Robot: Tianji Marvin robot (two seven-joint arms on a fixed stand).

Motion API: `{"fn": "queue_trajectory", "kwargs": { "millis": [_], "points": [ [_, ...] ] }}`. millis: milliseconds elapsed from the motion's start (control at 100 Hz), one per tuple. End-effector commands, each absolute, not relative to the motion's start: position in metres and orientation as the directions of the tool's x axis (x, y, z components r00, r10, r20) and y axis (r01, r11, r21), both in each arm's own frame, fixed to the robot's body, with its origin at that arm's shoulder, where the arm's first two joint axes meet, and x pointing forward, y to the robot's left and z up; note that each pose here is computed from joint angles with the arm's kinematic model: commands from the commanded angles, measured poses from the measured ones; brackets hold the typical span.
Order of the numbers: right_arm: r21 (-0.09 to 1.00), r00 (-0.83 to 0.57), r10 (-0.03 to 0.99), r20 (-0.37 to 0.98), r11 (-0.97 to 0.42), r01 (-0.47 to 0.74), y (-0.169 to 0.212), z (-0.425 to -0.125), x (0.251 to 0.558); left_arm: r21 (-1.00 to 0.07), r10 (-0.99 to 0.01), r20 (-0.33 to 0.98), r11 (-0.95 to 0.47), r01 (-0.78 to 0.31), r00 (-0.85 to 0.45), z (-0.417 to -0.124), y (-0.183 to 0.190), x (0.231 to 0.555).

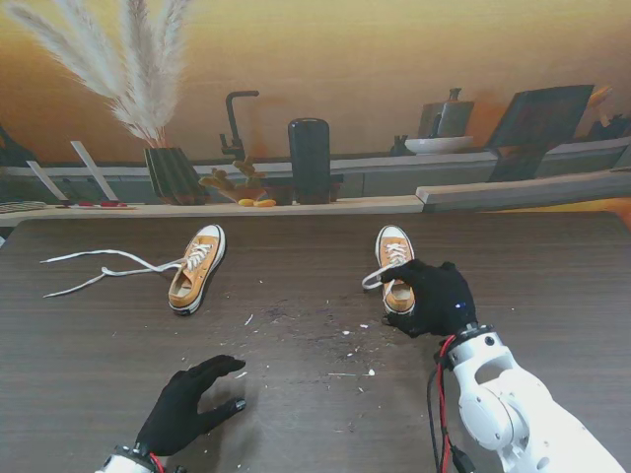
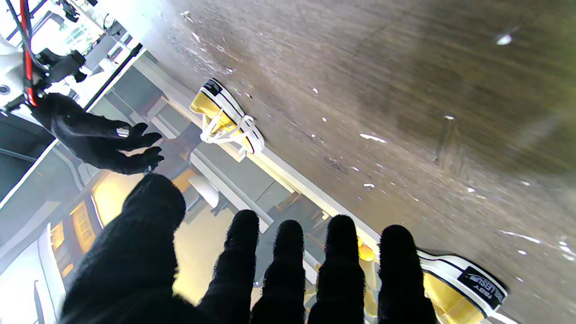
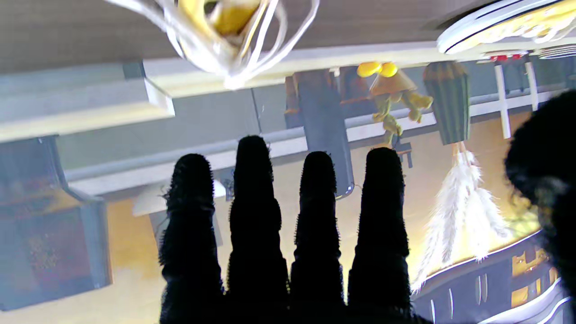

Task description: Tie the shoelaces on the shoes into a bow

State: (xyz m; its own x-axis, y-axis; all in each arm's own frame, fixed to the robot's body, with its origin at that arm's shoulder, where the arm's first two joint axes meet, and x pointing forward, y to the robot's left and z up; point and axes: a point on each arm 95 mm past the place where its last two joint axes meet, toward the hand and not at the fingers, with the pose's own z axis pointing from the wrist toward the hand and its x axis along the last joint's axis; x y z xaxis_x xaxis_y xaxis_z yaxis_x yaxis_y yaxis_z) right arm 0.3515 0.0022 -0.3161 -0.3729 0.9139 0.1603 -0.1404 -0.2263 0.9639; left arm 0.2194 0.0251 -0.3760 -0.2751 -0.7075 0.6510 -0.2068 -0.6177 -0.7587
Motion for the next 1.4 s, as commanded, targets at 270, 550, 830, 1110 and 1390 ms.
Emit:
{"fn": "queue_trajectory", "kwargs": {
  "millis": [270, 550, 830, 1110, 1390],
  "points": [
    [0.925, -0.295, 0.883, 0.366, -0.381, 0.006, 0.013, -0.362, 0.292, -0.764, -0.702, 0.645, -0.604, -0.226, -0.302, -0.375, 0.019, 0.215],
    [0.895, -0.251, 0.862, 0.441, -0.444, 0.046, 0.014, -0.386, 0.281, -0.772, -0.707, 0.635, -0.597, -0.219, -0.31, -0.37, 0.013, 0.216],
    [0.874, -0.229, 0.847, 0.48, -0.484, 0.043, 0.012, -0.391, 0.278, -0.872, -0.809, 0.488, -0.466, -0.147, -0.327, -0.333, 0.009, 0.248],
    [0.862, -0.213, 0.837, 0.504, -0.503, 0.062, 0.008, -0.393, 0.277, -0.954, -0.921, 0.293, -0.264, -0.142, -0.256, -0.302, 0.019, 0.308],
    [0.858, -0.203, 0.835, 0.512, -0.505, 0.089, 0.007, -0.395, 0.278, -0.991, -0.969, 0.106, -0.086, -0.1, -0.222, -0.281, 0.027, 0.369]
  ]
}}
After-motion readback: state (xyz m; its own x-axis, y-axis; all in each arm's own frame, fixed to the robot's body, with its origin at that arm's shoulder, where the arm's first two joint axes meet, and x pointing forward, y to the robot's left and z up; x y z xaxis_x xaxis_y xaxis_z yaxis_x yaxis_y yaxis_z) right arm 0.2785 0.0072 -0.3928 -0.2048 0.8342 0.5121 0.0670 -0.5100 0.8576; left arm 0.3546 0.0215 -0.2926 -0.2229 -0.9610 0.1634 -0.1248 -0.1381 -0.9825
